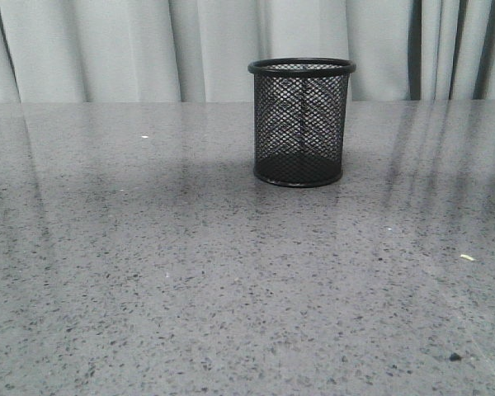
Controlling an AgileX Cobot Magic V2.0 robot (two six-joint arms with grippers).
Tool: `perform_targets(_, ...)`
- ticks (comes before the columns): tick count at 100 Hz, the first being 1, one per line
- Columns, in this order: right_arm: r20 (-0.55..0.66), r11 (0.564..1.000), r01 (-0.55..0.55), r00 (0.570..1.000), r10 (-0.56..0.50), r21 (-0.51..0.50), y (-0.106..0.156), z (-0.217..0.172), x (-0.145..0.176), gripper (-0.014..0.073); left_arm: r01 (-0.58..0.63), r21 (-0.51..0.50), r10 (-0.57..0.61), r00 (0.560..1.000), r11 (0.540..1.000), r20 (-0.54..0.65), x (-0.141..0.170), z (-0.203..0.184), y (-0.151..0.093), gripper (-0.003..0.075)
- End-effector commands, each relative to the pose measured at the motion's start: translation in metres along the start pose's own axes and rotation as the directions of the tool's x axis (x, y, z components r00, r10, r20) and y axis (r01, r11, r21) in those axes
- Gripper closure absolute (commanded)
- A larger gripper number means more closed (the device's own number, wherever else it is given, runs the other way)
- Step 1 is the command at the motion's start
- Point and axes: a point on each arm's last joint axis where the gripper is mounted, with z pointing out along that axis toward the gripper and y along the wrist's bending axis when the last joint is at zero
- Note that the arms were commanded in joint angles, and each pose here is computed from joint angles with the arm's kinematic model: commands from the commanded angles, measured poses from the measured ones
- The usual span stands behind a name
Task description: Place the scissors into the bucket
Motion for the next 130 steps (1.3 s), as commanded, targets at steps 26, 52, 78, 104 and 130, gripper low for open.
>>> perform_targets(26,0.036,0.992,0.021,0.999,-0.017,-0.125,0.019,-0.001,-0.025,0.0150,-0.093,-0.114,0.111,0.980,0.989,0.165,-0.048,-0.016,-0.014,0.0739)
perform_targets(52,0.015,0.988,0.016,1.000,-0.014,-0.153,0.021,-0.001,-0.023,0.0150,-0.114,-0.136,0.141,0.966,0.984,0.216,-0.062,-0.014,-0.019,0.0739)
perform_targets(78,-0.002,0.987,0.000,1.000,-0.001,-0.158,0.017,0.003,-0.022,0.0188,-0.131,-0.142,0.163,0.954,0.981,0.252,-0.072,-0.013,-0.025,0.0739)
perform_targets(104,-0.001,0.988,0.000,1.000,0.000,-0.154,0.016,0.004,-0.022,0.0589,-0.118,-0.124,0.149,0.949,0.985,0.279,-0.074,-0.014,-0.026,0.0688)
perform_targets(130,-0.001,0.987,0.027,1.000,-0.027,-0.158,0.016,0.004,-0.022,0.0669,-0.111,-0.118,0.141,0.946,0.987,0.291,-0.075,-0.015,-0.027,0.0222)
